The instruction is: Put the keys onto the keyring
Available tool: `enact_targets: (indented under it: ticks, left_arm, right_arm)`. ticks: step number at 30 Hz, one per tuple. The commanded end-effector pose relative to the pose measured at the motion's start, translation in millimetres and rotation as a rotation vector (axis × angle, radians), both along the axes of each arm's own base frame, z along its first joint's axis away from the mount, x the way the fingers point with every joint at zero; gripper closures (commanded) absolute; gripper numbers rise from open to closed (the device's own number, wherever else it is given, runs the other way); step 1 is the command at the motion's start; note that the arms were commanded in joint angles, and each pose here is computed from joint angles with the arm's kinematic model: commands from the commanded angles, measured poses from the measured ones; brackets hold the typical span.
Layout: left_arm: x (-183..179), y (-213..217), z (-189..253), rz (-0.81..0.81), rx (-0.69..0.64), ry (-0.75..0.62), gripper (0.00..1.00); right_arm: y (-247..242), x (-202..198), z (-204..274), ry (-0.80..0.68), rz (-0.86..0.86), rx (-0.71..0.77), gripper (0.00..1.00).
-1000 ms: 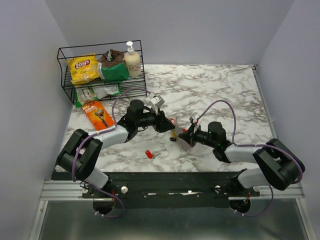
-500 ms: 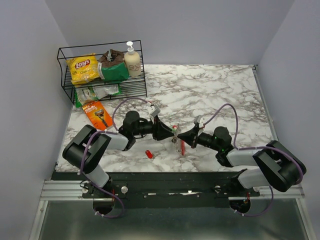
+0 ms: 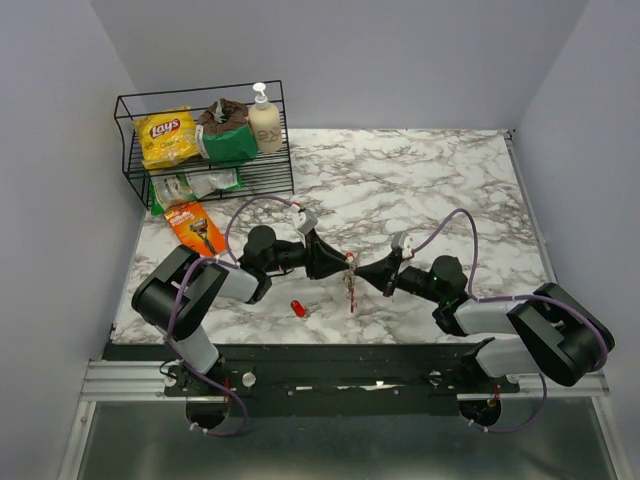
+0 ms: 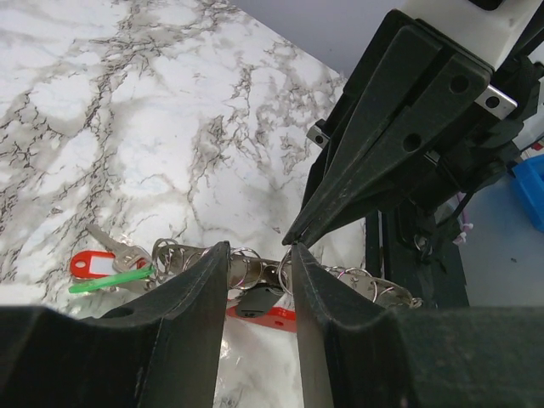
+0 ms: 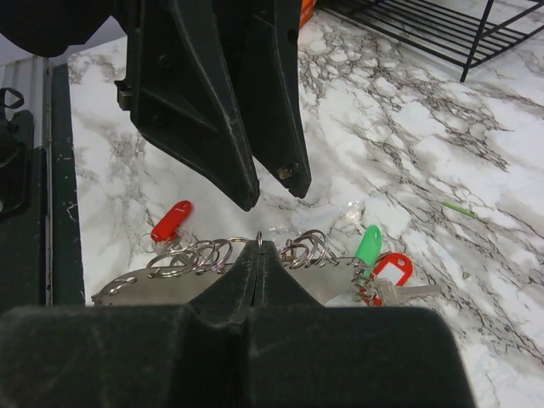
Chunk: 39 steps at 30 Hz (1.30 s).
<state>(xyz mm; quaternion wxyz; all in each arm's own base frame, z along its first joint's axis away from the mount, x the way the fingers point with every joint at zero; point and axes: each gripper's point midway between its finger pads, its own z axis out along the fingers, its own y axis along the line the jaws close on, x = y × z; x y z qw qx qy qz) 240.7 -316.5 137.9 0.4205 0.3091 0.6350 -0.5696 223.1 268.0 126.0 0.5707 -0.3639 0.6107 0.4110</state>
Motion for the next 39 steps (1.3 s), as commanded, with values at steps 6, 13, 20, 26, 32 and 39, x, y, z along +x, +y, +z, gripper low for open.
enact_targets:
  ticks: [6,13,20,26,32,39]
  left_arm:
    - [-8,-11,3,-0.063,-0.013,-0.026,0.57]
    - [-13,-15,-4,-0.08,0.003,-0.013,0.62]
    - [-12,-15,-9,-0.07,0.013,-0.01,0.64]
    - [-13,-17,-13,-0.083,0.019,-0.003,0.65]
    - [-12,-19,-8,-0.082,0.006,-0.013,0.75]
    - [-11,-18,-1,-0.062,0.0,-0.024,1.0]
  right_arm:
    - [2,-3,25,-0.09,0.02,0.063,0.99]
    - [0,-2,26,-0.092,0.007,0.066,0.99]
    - [0,-3,29,-0.098,0.012,0.072,0.99]
    - [0,-4,30,-0.103,0.012,0.075,0.99]
    - [1,-5,28,-0.092,0.022,0.077,0.99]
    - [0,-1,26,-0.079,0.001,0.078,0.99]
